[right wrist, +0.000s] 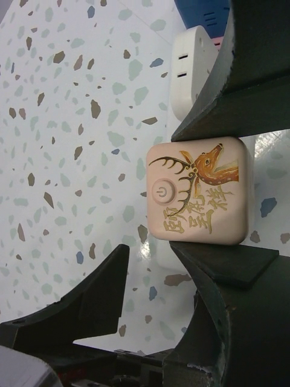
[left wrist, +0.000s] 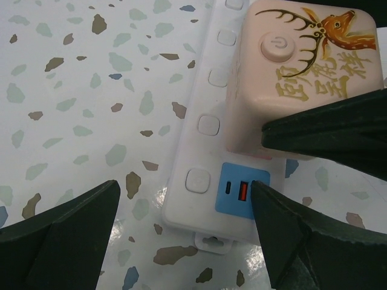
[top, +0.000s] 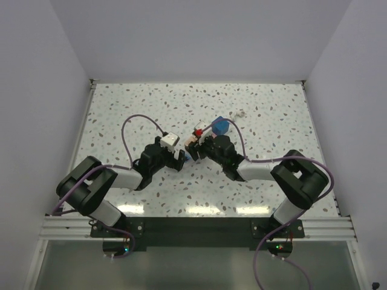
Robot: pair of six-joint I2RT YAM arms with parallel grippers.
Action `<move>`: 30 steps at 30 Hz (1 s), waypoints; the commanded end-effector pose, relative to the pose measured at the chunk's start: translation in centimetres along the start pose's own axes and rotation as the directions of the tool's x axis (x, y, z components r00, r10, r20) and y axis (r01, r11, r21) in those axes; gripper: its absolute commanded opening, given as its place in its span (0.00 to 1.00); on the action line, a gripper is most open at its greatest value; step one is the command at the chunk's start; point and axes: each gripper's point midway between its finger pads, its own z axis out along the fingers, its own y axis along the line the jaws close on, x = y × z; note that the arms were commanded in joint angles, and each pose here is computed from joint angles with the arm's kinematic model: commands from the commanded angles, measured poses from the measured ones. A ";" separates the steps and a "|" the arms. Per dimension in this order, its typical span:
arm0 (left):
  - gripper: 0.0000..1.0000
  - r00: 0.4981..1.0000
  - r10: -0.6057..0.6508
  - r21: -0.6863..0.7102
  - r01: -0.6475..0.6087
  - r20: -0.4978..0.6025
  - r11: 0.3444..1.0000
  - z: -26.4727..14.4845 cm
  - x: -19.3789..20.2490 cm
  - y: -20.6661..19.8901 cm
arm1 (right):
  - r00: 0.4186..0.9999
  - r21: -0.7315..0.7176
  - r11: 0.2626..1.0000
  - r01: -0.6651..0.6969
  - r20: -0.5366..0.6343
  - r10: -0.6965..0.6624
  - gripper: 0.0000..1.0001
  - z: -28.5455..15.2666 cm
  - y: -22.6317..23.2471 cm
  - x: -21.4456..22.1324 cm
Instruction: Insert the plug
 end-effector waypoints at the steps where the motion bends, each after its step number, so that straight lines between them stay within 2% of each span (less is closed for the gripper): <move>1: 0.94 0.998 -0.013 0.004 0.013 0.057 1.000 0.6 -1.8 0.1 | 0.991 0.046 0.999 -0.009 0.130 0.003 0.00 0.8 -1.2 -3.7; 11: 0.94 0.999 -0.019 -0.006 0.019 0.037 1.000 0.4 -0.9 0.4 | 0.990 0.041 0.999 -0.026 0.137 0.020 0.00 0.9 -1.4 -3.1; 17: 0.94 0.999 -0.026 -0.037 0.027 0.036 0.999 -0.3 -0.5 1.2 | 0.985 0.032 0.996 -0.084 0.156 0.078 0.00 0.2 -1.1 -3.5; 30: 0.95 0.996 -0.084 -0.091 0.087 0.042 0.992 -1.6 0.0 2.3 | 0.987 0.024 0.995 -0.095 0.130 0.091 0.00 0.4 -0.9 -2.2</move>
